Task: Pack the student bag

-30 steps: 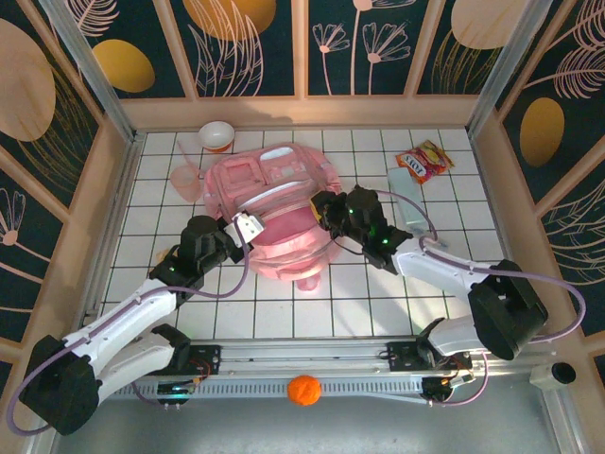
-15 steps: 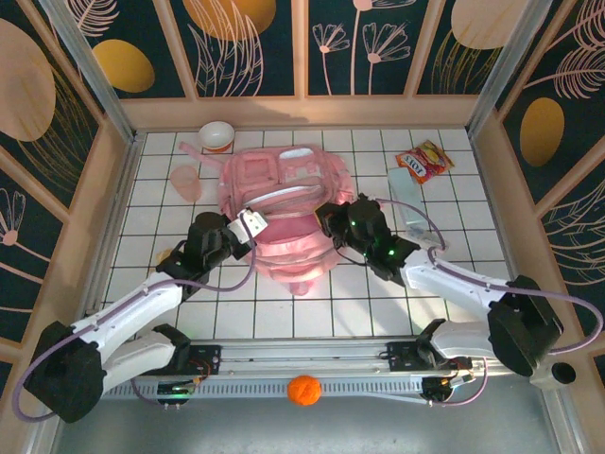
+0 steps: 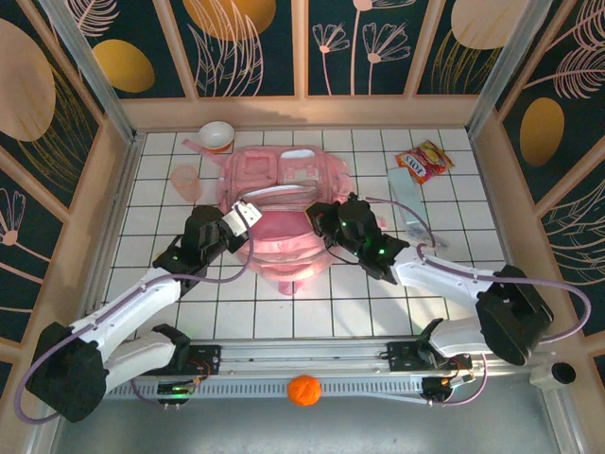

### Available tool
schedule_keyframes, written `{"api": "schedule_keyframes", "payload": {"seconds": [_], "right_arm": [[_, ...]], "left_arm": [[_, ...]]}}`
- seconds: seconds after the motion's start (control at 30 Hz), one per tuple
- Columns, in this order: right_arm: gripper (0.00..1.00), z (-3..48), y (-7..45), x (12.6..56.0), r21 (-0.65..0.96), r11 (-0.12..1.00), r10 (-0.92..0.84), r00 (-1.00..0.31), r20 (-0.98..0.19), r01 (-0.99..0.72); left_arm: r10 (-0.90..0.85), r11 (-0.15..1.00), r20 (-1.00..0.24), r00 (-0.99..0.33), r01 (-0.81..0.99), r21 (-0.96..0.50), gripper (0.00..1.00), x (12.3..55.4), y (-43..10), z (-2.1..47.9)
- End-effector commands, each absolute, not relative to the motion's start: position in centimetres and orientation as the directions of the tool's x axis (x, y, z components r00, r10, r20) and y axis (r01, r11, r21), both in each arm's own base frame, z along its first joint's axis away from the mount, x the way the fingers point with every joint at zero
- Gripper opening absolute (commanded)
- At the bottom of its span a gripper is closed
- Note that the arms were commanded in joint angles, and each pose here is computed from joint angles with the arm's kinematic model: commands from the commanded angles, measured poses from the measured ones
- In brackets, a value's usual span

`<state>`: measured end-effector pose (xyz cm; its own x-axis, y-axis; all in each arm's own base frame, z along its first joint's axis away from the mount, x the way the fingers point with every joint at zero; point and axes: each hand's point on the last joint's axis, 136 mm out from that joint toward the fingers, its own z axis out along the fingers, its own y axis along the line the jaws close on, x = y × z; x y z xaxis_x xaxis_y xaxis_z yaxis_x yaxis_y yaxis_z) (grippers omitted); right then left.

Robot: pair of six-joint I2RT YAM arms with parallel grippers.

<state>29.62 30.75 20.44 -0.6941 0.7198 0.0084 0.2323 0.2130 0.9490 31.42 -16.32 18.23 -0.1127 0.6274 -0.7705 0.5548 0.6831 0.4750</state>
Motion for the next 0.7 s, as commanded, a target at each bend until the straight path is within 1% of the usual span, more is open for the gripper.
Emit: {"api": "schedule_keyframes", "payload": {"seconds": [0.0,0.1,0.17,0.2,0.23,0.3,0.43,0.5,0.57,0.67], "right_arm": [[0.0,21.7,32.6,29.3,0.96,0.196,0.684,-0.73,0.012,0.199],[0.0,21.2,32.7,29.2,0.957,0.2,0.681,-0.732,0.019,0.21],[0.0,21.3,32.6,29.1,0.956,0.204,0.68,-0.733,0.016,0.211],[0.03,21.2,32.4,29.0,0.953,0.214,0.682,-0.731,0.01,0.213],[0.09,21.3,32.2,29.0,0.95,0.227,0.686,-0.728,0.0,0.214],[0.24,21.5,31.3,28.9,0.939,0.271,0.695,-0.718,-0.036,0.214],[0.42,21.8,28.7,28.4,0.887,0.405,0.689,-0.711,-0.136,0.223],[0.49,21.6,26.5,28.0,0.833,0.501,0.671,-0.714,-0.201,0.236],[0.52,22.1,24.1,27.9,0.781,0.578,0.652,-0.71,-0.266,0.238],[0.61,22.5,20.1,28.2,0.694,0.682,0.601,-0.718,-0.351,0.231]], "left_arm": [[0.619,0.717,-0.774,-0.136,0.5,0.486,0.06,31.1,-14.8,19.2],[0.62,0.726,-0.77,-0.15,0.483,0.49,0.07,30.6,-14.1,19.0],[0.615,0.733,-0.773,-0.154,0.472,0.489,0.14,30.5,-13.8,19.1],[0.61,0.737,-0.778,-0.152,0.469,0.486,0.21,30.5,-13.8,19.3],[0.604,0.741,-0.782,-0.153,0.469,0.481,0.27,30.6,-13.9,19.5],[0.58,0.746,-0.8,-0.151,0.492,0.448,0.41,30.5,-14.6,20.3],[0.477,0.751,-0.86,-0.181,0.593,0.292,0.64,30.1,-17.3,22.4],[0.409,0.751,-0.885,-0.223,0.633,0.188,0.71,30.0,-18.7,23.7],[0.327,0.759,-0.907,-0.266,0.645,0.085,0.74,30.2,-19.9,25.2],[0.218,0.755,-0.925,-0.31,0.654,-0.042,0.77,30.7,-21.3,27.2]]}}
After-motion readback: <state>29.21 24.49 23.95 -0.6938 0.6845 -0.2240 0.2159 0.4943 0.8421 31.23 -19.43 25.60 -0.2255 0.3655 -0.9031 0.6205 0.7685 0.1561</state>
